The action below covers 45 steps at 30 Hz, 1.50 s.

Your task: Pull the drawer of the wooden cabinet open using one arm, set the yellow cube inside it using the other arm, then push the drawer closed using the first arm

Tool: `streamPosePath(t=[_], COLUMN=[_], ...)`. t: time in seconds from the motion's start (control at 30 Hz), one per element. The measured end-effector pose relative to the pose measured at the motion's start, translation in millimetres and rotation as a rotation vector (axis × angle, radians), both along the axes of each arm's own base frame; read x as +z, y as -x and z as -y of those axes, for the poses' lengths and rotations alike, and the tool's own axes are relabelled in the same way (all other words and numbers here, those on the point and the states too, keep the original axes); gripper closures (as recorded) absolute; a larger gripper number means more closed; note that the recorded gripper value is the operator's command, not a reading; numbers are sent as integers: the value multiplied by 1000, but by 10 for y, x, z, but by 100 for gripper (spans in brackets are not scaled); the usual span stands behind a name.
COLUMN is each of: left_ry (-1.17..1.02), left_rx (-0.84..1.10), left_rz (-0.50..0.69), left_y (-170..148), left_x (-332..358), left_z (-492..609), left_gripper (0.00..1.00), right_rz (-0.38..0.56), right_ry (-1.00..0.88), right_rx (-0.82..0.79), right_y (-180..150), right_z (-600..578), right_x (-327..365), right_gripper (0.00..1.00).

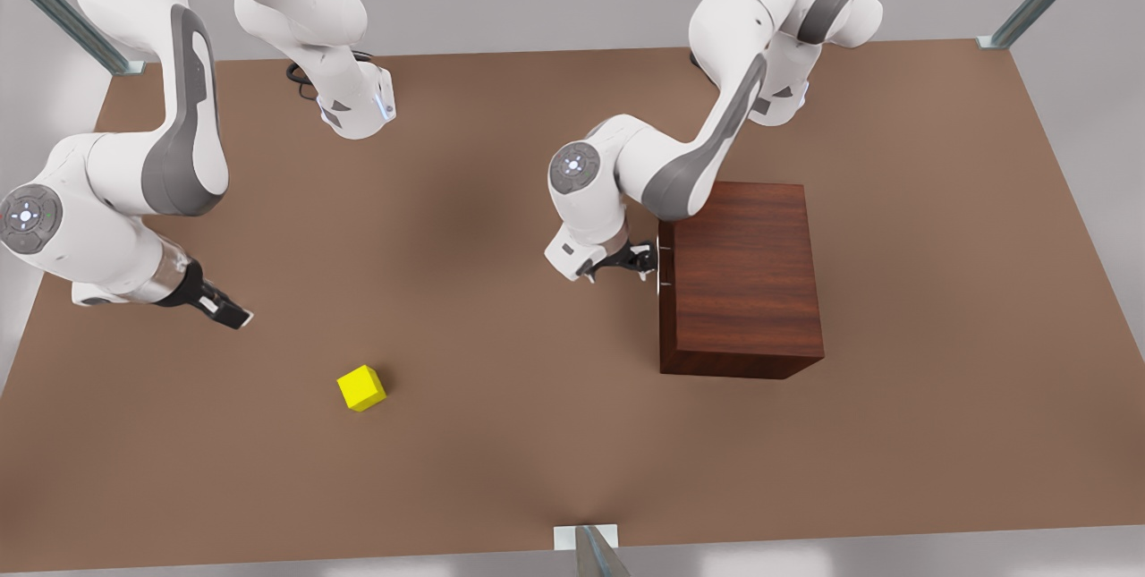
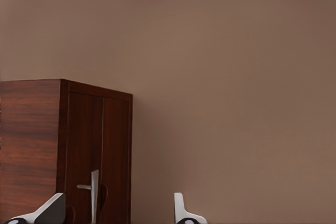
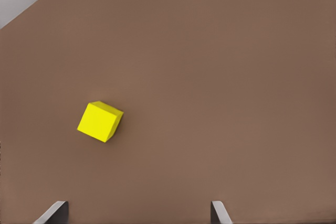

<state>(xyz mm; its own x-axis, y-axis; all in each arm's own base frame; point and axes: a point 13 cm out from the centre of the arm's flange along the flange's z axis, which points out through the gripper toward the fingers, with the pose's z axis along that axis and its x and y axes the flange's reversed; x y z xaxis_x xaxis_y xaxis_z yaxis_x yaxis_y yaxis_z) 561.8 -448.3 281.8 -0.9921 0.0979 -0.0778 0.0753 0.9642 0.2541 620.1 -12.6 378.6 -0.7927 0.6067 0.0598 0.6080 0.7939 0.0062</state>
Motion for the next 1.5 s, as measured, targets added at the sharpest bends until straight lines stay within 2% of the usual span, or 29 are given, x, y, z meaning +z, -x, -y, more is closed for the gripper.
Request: streamPosePath(t=[0.27,0.37,0.5,0.77,1.5], left_ry=[-128,-157,-192,-260,-270], left_rx=[-25,24,33,5,38], left_rz=[-7,-23,-36,-69,4], left_y=[313,197,223,673,637], left_x=[-295,-387,-499,-787,-1208], left_z=[41,-236,-359,-392,-528], left_gripper=[0,0,0,0,0], right_rz=[2,2,-3,-6,-10], right_ry=[6,7,8,11,28], right_rx=[-140,-177,-219,-280,-347], right_y=[-22,-25,-28,-29,-41], right_z=[0,-16,-16,-15,-23], right_x=[7,8,-14,-20,-41], right_gripper=[0,0,0,0,0])
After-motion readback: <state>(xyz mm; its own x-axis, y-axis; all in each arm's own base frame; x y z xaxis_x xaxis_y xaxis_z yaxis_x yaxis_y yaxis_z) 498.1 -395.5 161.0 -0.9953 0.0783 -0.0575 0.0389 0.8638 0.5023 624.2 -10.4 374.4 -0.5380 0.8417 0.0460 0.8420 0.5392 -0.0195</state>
